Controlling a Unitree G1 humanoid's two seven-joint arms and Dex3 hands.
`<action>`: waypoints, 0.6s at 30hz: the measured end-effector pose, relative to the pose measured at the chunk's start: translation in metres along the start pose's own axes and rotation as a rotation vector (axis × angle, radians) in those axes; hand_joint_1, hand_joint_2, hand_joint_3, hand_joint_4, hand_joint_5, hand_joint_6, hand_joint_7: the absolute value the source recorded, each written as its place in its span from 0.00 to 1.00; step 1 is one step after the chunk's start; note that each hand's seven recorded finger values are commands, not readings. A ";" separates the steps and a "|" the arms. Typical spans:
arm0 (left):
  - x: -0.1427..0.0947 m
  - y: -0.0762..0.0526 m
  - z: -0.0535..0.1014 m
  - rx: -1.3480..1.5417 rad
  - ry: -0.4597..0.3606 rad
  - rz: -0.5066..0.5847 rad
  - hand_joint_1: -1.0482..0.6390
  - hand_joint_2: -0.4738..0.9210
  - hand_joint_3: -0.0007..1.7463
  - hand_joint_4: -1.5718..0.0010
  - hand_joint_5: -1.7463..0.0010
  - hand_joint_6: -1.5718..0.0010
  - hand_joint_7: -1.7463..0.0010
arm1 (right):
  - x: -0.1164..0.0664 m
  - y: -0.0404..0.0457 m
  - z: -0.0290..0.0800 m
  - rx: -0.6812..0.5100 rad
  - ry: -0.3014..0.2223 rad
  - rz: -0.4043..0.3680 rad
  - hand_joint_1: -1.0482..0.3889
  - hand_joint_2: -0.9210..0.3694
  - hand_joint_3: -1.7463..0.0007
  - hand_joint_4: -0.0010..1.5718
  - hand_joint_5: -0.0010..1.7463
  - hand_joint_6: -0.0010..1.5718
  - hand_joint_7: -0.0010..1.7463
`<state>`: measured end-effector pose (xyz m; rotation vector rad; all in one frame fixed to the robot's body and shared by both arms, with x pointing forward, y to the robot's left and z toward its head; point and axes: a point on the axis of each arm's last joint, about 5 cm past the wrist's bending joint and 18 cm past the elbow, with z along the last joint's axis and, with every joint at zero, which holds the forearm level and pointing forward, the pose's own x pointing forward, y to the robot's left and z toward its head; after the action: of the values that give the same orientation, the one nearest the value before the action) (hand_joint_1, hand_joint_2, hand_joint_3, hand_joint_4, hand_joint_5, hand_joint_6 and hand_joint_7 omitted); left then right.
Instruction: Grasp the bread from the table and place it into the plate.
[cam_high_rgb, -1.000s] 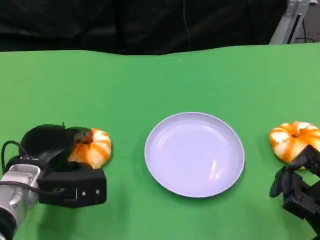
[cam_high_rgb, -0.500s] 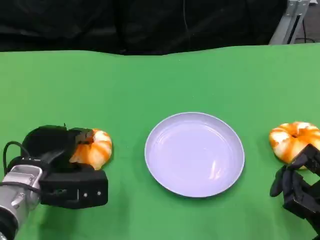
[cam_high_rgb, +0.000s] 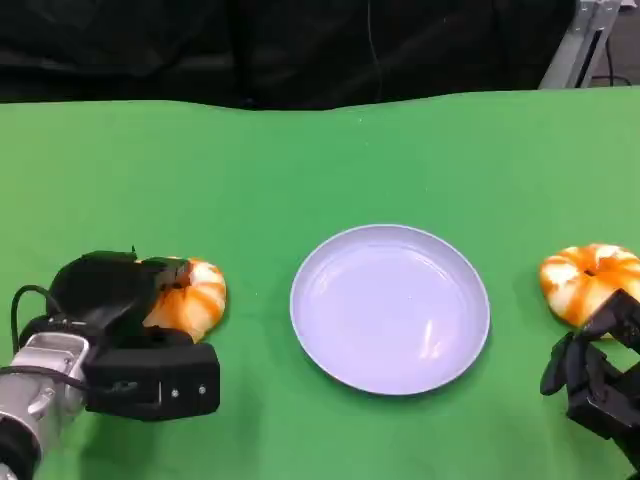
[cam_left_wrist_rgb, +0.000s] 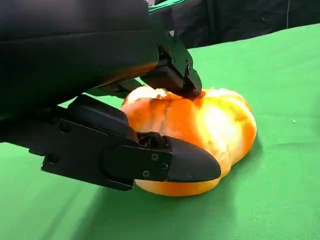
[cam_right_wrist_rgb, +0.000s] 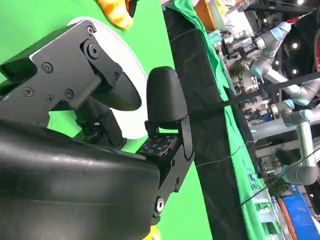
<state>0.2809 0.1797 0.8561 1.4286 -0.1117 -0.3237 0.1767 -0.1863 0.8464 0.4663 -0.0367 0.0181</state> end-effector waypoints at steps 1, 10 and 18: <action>0.000 0.000 0.000 0.000 0.000 0.000 0.11 1.00 0.10 0.74 1.00 0.66 0.99 | 0.000 0.0000 0.000 0.000 0.000 0.000 0.70 0.39 0.18 0.58 1.00 0.49 0.94; -0.001 -0.004 0.001 -0.016 0.016 -0.015 0.40 1.00 0.14 0.63 0.96 0.57 0.97 | 0.000 -0.0004 0.000 -0.001 -0.001 0.009 0.70 0.39 0.19 0.58 1.00 0.48 0.94; 0.003 -0.004 0.005 -0.079 0.054 -0.010 0.51 0.99 0.02 0.49 0.58 0.32 0.98 | 0.000 -0.0005 0.000 -0.002 -0.001 0.009 0.70 0.38 0.19 0.58 1.00 0.49 0.95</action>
<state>0.2817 0.1741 0.8528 1.3586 -0.0475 -0.2943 0.1766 -0.1869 0.8465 0.4641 -0.0394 0.0266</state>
